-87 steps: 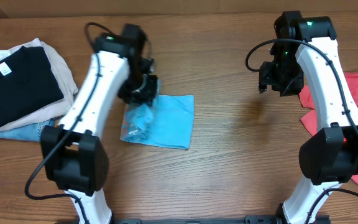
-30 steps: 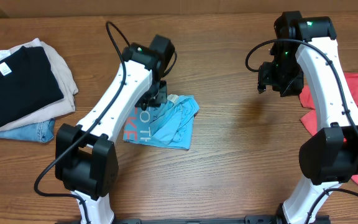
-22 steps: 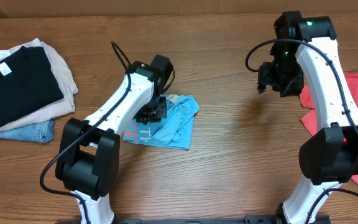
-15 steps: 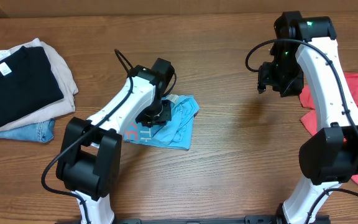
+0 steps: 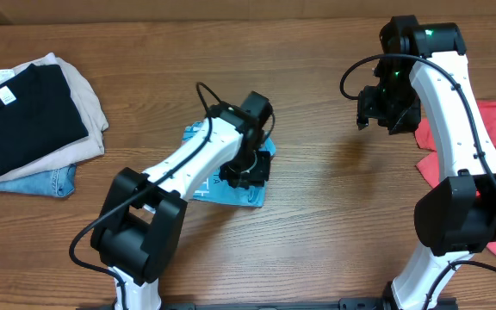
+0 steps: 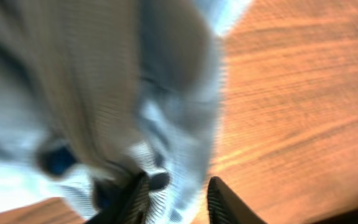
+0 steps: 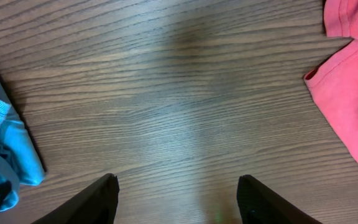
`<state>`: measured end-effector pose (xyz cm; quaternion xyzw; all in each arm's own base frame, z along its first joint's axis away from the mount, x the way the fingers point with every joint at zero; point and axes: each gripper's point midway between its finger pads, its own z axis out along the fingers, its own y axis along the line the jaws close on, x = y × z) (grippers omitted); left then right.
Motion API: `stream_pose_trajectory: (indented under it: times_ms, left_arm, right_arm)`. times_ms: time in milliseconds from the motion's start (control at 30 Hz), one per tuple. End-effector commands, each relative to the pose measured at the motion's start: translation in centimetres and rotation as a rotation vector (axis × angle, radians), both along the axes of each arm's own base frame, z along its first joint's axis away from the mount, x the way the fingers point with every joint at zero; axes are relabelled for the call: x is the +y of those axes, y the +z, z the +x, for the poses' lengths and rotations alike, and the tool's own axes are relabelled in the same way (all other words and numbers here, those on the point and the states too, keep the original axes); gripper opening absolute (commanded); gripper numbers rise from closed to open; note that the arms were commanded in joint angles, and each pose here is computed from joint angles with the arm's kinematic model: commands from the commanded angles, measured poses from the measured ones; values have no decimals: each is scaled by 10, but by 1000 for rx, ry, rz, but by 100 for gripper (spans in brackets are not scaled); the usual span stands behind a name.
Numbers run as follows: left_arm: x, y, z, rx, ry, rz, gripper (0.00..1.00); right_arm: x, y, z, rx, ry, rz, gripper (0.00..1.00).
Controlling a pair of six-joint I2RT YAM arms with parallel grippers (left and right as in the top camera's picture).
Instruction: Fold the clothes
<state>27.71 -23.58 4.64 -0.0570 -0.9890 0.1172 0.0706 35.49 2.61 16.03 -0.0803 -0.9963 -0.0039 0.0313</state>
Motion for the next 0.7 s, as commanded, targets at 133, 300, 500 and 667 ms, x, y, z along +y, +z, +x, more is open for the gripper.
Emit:
stream_pose_trajectory:
  times_ms: [133,300,500,667]
  left_arm:
    - [-18,1,-19,18,-108,-35,31]
    - [-8,20,2,-62,-158,-19,25]
    - [16,77,58,-292,-130,37,27]
    - [41,80,91,-365,-14,86,30]
  right_arm:
    - [0,5,2,-17,3,6,65]
    - [0,5,2,-18,3,6,65]
    - [1,5,3,-20,3,7,65]
    - [1,5,3,-24,3,7,65]
